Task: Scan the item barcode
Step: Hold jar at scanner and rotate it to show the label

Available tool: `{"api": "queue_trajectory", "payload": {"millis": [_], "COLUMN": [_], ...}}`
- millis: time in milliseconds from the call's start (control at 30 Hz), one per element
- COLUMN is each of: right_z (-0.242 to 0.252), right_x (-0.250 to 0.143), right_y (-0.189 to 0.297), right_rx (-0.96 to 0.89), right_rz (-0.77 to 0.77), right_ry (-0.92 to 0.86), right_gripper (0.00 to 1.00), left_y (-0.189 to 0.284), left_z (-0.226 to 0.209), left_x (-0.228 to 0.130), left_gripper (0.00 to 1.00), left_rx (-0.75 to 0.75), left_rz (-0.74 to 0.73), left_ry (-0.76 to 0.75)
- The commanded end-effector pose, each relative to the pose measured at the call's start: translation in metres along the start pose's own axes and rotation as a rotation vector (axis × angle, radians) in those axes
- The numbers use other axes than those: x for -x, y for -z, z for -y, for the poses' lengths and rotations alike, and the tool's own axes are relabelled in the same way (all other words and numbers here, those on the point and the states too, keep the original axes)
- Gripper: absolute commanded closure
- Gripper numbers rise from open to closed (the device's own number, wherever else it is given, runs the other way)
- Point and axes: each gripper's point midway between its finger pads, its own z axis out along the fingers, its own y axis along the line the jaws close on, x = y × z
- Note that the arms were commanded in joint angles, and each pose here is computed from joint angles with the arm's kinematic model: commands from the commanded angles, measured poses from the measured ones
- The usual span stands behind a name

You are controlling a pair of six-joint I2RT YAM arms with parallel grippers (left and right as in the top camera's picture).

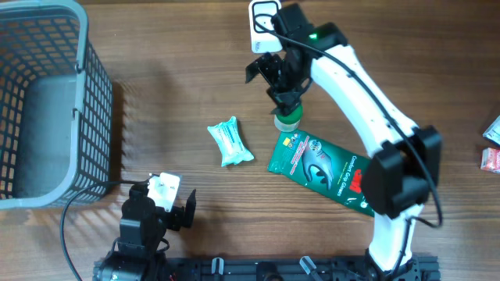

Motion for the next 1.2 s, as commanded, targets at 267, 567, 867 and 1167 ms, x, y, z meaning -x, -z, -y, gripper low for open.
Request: {"api": "queue_trajectory", "payload": {"millis": [267, 567, 867, 1167], "right_z": [0.081, 0.097, 0.073, 0.047], "right_x": [0.049, 0.061, 0.043, 0.046], "right_y": [-0.004, -0.048, -0.049, -0.051], "right_rx": [-0.529, -0.555, -0.396, -0.233], "right_rz": [-0.074, -0.123, 0.011, 0.171], "right_ry": [1.438, 1.293, 0.573, -0.332], "right_gripper": [0.00, 0.25, 0.27, 0.00], "left_y": [0.000, 0.000, 0.000, 0.000], "left_z": [0.001, 0.001, 0.001, 0.001], "left_x": [0.000, 0.000, 0.000, 0.000], "left_gripper": [0.00, 0.00, 0.00, 0.00], "left_rx": [-0.006, -0.006, -0.006, -0.006], "left_rz": [0.004, 0.004, 0.004, 0.004], "left_ry": [0.007, 0.007, 0.007, 0.007]}}
